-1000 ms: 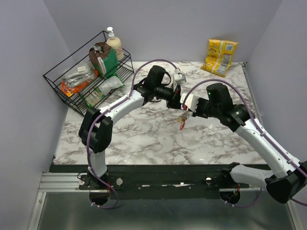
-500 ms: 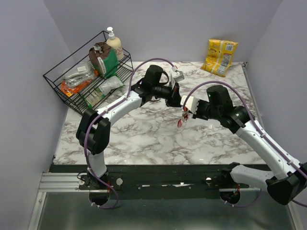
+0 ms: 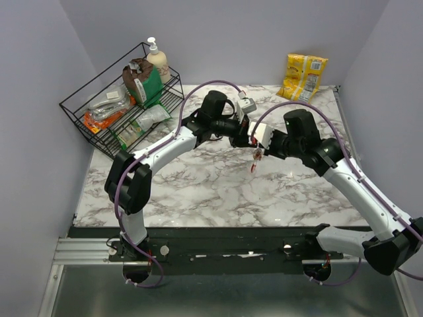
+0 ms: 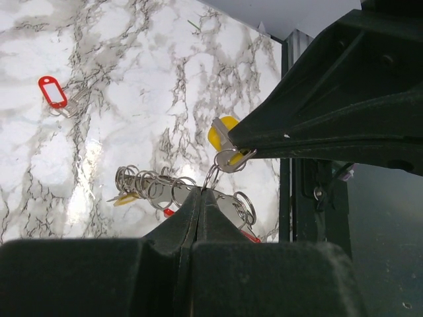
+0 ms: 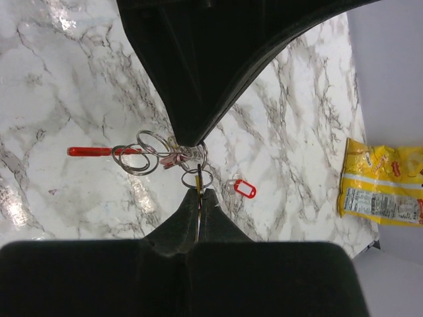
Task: Remove the keys from the keyring
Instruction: Remove the key from the keyring.
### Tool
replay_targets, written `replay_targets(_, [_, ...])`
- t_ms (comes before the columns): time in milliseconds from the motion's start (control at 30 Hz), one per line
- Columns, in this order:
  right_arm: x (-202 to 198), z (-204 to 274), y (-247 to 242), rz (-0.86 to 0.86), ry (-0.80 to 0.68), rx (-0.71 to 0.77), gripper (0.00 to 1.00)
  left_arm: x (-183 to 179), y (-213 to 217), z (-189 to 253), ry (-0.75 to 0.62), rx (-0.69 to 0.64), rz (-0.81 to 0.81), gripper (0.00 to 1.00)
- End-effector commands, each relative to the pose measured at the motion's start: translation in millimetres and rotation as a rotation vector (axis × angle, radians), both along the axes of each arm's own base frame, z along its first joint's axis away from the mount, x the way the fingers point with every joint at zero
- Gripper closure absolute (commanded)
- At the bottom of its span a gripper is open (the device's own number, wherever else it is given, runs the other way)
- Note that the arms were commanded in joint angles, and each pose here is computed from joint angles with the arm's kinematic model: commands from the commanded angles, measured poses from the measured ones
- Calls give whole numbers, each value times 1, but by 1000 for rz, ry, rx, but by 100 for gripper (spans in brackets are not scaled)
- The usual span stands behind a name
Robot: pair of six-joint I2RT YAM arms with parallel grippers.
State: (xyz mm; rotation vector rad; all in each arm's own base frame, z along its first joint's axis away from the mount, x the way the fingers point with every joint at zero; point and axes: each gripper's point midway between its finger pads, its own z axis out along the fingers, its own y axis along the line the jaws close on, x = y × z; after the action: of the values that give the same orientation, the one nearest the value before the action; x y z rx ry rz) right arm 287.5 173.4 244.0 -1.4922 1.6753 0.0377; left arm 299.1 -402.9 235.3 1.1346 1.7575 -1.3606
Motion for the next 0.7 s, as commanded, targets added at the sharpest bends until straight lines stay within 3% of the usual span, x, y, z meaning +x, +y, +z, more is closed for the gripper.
replay_targets(0, [8, 10, -3, -38, -13, 0, 99, -1, 3, 8, -47, 16, 20, 100])
replay_targets(667, [11, 18, 21, 24, 24, 24, 99, -8, -2, 2, -39, 27, -4, 100])
